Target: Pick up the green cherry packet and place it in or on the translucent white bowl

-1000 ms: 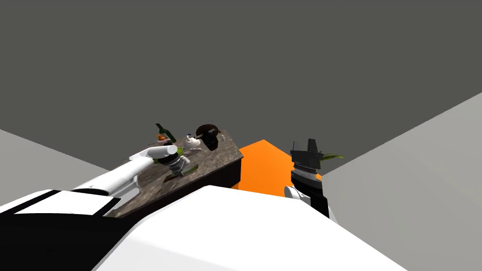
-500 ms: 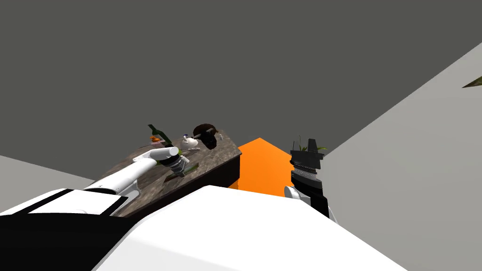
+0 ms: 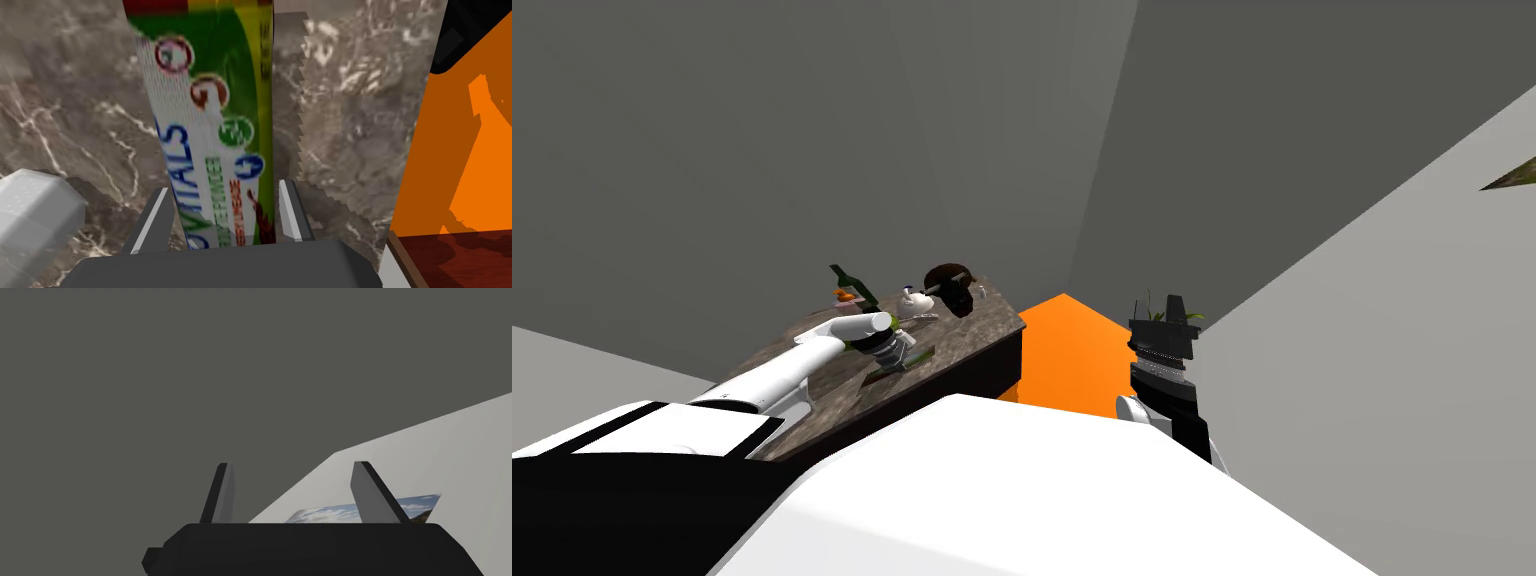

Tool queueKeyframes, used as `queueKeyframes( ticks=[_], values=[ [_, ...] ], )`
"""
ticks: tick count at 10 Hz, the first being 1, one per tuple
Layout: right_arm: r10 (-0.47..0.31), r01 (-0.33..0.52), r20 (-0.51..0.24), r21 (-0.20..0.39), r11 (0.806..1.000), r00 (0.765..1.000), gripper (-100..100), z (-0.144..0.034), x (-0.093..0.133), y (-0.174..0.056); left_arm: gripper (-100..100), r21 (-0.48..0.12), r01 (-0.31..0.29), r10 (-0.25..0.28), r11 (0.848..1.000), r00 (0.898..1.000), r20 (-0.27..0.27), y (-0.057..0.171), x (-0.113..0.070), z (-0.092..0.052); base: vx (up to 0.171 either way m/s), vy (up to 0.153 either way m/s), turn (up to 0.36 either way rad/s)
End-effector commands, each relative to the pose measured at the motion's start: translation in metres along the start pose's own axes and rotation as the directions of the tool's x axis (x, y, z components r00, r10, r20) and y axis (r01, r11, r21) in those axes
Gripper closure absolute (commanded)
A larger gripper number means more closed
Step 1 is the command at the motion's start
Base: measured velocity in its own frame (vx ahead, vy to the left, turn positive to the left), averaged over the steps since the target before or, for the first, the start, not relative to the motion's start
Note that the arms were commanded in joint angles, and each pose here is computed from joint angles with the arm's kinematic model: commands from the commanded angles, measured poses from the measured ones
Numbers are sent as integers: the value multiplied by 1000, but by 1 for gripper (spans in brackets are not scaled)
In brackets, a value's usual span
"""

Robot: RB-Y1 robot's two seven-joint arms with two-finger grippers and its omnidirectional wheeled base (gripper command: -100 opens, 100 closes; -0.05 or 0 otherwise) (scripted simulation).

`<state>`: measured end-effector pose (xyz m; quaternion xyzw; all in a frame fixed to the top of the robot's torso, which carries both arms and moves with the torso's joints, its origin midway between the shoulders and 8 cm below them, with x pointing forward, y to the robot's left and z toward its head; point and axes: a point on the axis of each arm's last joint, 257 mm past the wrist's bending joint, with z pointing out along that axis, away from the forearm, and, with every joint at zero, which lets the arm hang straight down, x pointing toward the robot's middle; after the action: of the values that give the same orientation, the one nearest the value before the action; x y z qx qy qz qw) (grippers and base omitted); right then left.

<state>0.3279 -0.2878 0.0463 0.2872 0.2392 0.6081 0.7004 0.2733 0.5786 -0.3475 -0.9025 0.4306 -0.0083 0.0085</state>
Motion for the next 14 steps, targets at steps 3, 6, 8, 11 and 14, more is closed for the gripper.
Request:
queueKeyframes(
  ticks=[3, 6, 8, 11, 14],
  values=[
    [0, 0, 0, 0, 1000, 1000, 0, 0, 0, 0, 100, 0, -41, 41, 999, 999, -1, 0, 1, -10, 81, -23, 163],
    [0, 0, 0, 0, 1000, 1000, 0, 0, 0, 0, 100, -2, -91, 91, 996, 996, -2, 2, 2, -22, 113, -46, 151],
    [0, 0, 0, 0, 1000, 1000, 0, 0, 0, 0, 0, 0, -80, 80, 997, 997, -1, 2, 2, -20, 27, -15, 19],
    [0, 0, 0, 0, 1000, 1000, 0, 0, 0, 0, 100, 68, -85, 83, 994, 996, 30, -26, -7, -78, -108, -47, -68],
    [0, 0, 0, 0, 1000, 1000, 0, 0, 0, 0, 100, 66, -80, 77, 995, 996, 55, -26, -15, -102, -86, 10, -91]
  ],
)
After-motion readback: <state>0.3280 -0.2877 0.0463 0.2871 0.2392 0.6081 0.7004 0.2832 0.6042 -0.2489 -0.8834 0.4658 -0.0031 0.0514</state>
